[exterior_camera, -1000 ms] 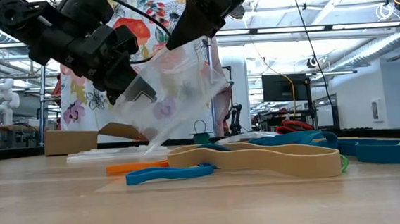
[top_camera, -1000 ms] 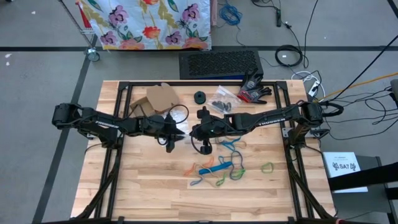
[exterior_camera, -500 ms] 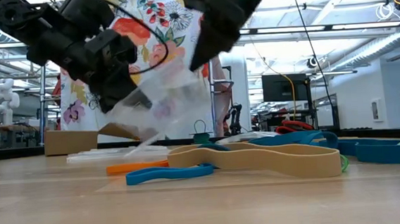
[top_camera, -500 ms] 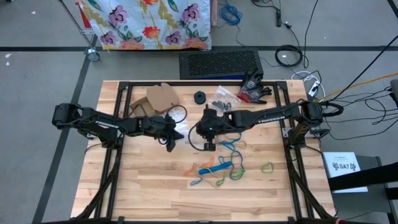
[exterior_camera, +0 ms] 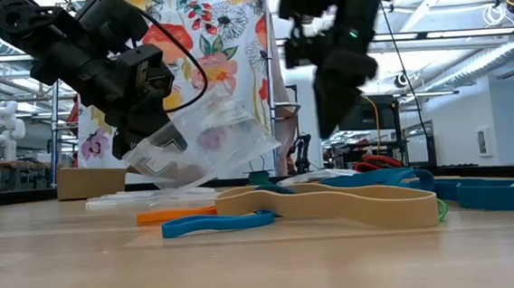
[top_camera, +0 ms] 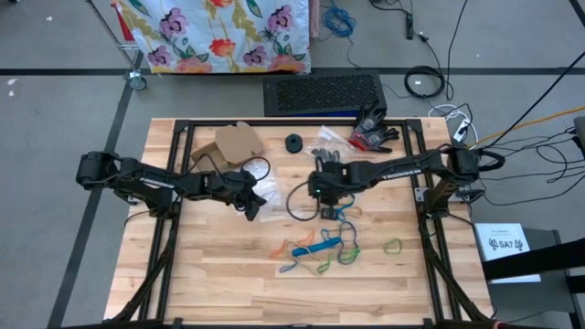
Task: Sort rubber bands
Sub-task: Put the blue rubber band into the transparent zip bag
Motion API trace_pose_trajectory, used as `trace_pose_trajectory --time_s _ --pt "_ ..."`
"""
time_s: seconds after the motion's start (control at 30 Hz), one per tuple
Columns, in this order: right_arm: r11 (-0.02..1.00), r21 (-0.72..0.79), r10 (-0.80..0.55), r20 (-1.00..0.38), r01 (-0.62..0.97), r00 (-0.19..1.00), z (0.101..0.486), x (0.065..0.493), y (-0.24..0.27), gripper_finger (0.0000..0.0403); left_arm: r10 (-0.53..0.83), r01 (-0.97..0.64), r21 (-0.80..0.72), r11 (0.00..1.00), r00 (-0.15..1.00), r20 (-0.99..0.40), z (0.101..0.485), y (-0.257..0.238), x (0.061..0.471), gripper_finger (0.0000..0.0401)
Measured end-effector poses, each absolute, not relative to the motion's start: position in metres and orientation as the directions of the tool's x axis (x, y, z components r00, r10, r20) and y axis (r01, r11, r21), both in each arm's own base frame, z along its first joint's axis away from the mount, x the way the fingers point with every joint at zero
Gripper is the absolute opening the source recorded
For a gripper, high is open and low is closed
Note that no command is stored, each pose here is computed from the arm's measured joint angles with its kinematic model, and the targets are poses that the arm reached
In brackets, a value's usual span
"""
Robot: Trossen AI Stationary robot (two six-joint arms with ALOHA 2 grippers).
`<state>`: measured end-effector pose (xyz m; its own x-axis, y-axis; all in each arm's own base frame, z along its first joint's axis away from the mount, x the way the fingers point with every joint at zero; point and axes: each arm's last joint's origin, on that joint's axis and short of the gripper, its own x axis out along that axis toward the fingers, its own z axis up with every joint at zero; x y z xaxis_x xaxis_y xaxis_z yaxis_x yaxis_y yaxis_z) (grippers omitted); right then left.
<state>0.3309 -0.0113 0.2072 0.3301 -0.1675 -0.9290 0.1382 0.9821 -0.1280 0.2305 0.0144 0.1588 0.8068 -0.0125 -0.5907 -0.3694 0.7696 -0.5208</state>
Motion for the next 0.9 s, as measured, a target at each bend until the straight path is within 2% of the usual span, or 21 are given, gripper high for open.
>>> trace_pose_trajectory --time_s 0.2,0.47,0.63,0.9 --pt "0.967 -0.068 -0.165 -0.901 0.245 0.402 0.182 0.276 -0.01 0.0048 -0.015 -0.411 -0.518 0.75 0.773 -0.634 0.157 0.014 0.229 0.0" --pt "0.948 0.045 -0.163 -0.778 0.314 0.607 0.176 0.22 -0.009 0.0048 0.085 -0.498 -0.407 0.765 0.705 -0.704 0.185 0.018 0.242 0.0" --pt "0.972 0.076 -0.091 -0.748 0.222 0.657 0.173 0.224 -0.002 0.0058 0.158 -0.518 -0.364 0.774 0.715 -0.681 0.194 0.021 0.246 0.0" --pt "0.993 0.025 -0.061 -0.739 0.118 0.671 0.15 0.254 0.002 0.013 0.181 -0.544 -0.338 0.768 0.69 -0.7 0.186 0.022 0.25 0.0"
